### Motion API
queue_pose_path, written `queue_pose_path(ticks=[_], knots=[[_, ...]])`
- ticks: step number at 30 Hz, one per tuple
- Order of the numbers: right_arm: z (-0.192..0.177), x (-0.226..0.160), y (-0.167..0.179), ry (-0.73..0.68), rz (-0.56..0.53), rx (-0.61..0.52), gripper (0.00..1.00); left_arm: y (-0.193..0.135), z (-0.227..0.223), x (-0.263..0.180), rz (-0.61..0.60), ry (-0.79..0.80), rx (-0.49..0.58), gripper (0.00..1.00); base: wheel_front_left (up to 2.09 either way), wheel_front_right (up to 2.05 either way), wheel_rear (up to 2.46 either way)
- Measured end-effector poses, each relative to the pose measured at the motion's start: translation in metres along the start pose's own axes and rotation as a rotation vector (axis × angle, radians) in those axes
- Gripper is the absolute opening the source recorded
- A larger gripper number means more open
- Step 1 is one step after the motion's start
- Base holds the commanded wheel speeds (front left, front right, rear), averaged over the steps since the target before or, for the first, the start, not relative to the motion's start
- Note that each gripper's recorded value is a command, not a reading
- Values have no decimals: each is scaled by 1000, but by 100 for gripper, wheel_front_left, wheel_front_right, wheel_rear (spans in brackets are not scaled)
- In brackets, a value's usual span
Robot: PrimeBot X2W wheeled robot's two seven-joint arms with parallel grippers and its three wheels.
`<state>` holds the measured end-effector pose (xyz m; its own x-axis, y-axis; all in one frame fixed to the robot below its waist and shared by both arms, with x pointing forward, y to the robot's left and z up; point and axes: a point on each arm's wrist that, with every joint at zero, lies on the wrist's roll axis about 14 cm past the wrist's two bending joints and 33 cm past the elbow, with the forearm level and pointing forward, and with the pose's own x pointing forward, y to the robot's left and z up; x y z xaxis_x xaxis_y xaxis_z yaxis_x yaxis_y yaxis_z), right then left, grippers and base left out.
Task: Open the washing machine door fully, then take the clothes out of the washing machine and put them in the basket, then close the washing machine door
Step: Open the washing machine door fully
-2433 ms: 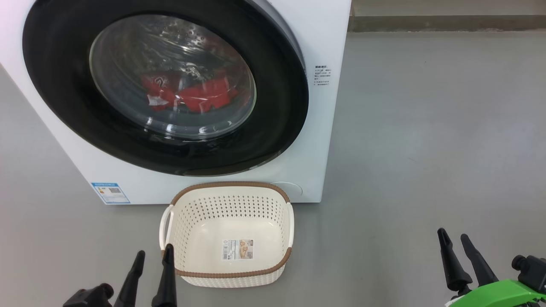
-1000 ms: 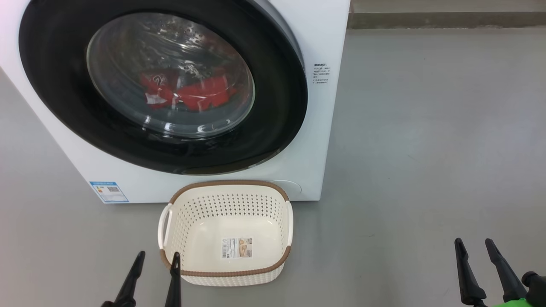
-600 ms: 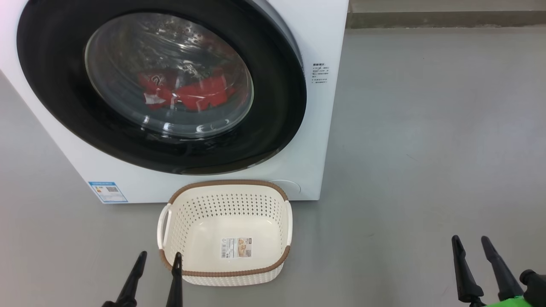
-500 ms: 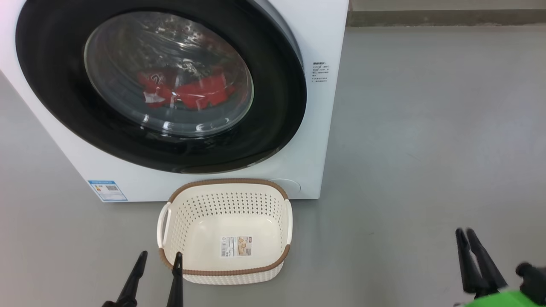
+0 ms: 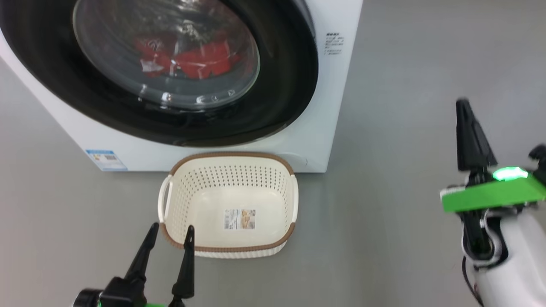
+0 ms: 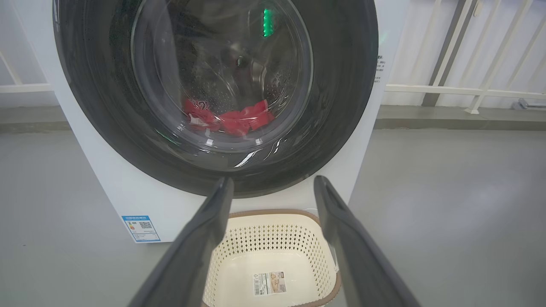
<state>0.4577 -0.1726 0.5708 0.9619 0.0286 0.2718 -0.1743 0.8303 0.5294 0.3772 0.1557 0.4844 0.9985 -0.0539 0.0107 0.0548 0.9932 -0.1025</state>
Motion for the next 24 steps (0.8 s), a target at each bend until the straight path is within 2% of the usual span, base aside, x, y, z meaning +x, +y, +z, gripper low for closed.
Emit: queue_pose_path(ticks=[5, 13, 24], knots=[[-1, 42, 29, -14, 111, 21, 0, 1, -4, 12, 3, 7, -13, 100, 0, 0, 0], [-17, 89, 50, 15, 202, 102, 0, 9, -13, 26, 29, 25, -31, 100, 0, 0, 0], [-69, 140, 72, 257, 279, 328, 0, 17, -29, 40, 53, 63, -39, 100, 0, 0, 0]])
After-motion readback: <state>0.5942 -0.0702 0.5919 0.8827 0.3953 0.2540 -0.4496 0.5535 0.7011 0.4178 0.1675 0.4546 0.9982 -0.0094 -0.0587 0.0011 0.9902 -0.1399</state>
